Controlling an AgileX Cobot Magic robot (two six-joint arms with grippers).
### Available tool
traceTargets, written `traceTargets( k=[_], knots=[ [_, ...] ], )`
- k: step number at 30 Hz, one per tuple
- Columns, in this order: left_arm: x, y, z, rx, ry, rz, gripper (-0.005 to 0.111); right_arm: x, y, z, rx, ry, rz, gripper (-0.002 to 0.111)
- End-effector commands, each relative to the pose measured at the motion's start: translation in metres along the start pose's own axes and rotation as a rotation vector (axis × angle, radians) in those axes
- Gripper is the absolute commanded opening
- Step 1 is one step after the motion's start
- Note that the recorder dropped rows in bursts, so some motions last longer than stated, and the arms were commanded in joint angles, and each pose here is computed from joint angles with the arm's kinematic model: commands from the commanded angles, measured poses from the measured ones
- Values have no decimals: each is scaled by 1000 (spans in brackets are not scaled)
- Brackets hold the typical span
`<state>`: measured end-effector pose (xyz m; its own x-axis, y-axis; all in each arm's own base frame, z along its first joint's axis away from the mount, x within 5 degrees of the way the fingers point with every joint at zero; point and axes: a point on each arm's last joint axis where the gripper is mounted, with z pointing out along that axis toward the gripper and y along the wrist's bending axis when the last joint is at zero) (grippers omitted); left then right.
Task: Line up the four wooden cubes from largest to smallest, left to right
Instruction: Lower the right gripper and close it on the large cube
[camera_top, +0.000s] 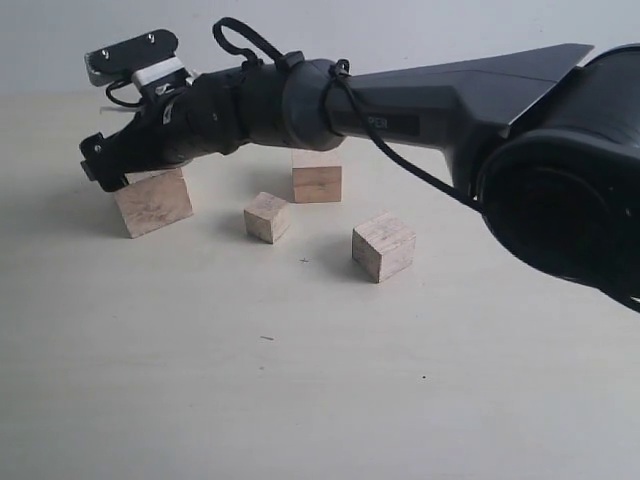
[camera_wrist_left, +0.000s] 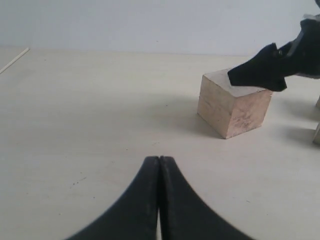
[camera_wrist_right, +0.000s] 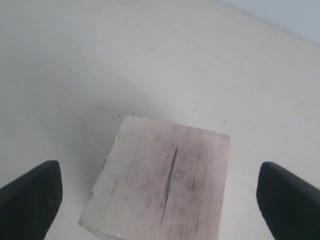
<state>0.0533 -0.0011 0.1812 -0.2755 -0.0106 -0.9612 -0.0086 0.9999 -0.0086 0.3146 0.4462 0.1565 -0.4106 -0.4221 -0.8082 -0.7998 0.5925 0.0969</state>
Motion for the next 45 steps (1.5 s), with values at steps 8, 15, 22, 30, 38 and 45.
traceTargets(
  k=[8, 15, 22, 30, 38, 45],
  knots=[
    [0, 0, 0, 0, -14, -7, 0, 1, -4, 2, 7, 2, 47, 105],
    [0, 0, 0, 0, -14, -7, 0, 15, -6, 14, 11, 8, 107, 105],
    [0, 0, 0, 0, -14, -7, 0, 15, -6, 15, 4, 8, 175, 105],
    [0, 0, 0, 0, -14, -7, 0, 10, 1, 10, -23, 16, 252, 105],
    [0, 0, 0, 0, -14, -7, 0, 12, 12, 11, -38, 20, 219, 105],
    [0, 0, 0, 0, -14, -7, 0, 24, 11, 20, -27, 43, 195, 105]
  ],
)
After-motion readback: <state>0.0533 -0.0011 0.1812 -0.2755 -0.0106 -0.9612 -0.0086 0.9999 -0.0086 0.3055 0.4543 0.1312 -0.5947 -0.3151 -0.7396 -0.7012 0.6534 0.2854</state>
